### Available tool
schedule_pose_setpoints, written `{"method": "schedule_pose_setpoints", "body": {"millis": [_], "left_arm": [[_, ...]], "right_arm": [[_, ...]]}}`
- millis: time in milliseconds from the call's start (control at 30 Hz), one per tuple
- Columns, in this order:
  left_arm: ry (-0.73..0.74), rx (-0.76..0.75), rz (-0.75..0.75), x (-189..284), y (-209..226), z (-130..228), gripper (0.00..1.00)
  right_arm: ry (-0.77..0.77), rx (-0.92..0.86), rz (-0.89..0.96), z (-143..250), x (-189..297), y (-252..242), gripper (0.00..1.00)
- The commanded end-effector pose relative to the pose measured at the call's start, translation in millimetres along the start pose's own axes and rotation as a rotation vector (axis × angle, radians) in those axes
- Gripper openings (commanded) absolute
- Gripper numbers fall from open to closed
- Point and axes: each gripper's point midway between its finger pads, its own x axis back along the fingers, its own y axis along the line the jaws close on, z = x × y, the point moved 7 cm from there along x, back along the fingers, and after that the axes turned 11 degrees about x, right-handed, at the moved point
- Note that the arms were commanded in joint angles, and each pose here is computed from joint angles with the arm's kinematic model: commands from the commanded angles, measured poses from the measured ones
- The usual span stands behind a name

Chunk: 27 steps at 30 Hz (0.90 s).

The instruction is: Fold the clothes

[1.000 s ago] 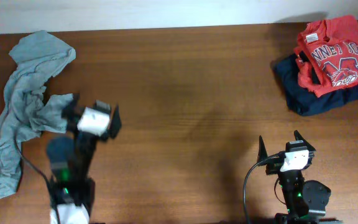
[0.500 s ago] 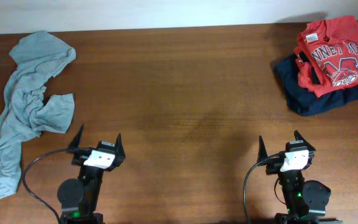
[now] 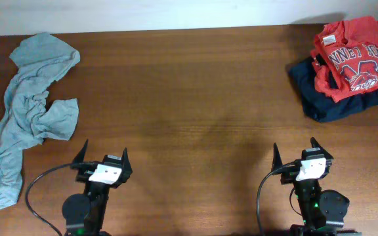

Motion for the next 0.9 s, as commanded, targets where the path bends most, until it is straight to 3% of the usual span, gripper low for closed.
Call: {"method": "schedule_pose_setpoints", "body": {"millis": [0, 600, 867], "left_arm": [[-0.005, -0.003, -0.019, 4, 1, 2, 0.99], [-0.024, -0.005, -0.036, 15, 0, 1, 0.99], [-0.006, 0.152, -0.076, 15, 4, 5, 0.99]], "right_arm": [[0.002, -0.012, 0.009, 2, 0, -1, 0.98], [0.002, -0.012, 0.009, 2, 0, -1, 0.98], [0.002, -0.012, 0.009, 2, 0, -1, 0.98]]}}
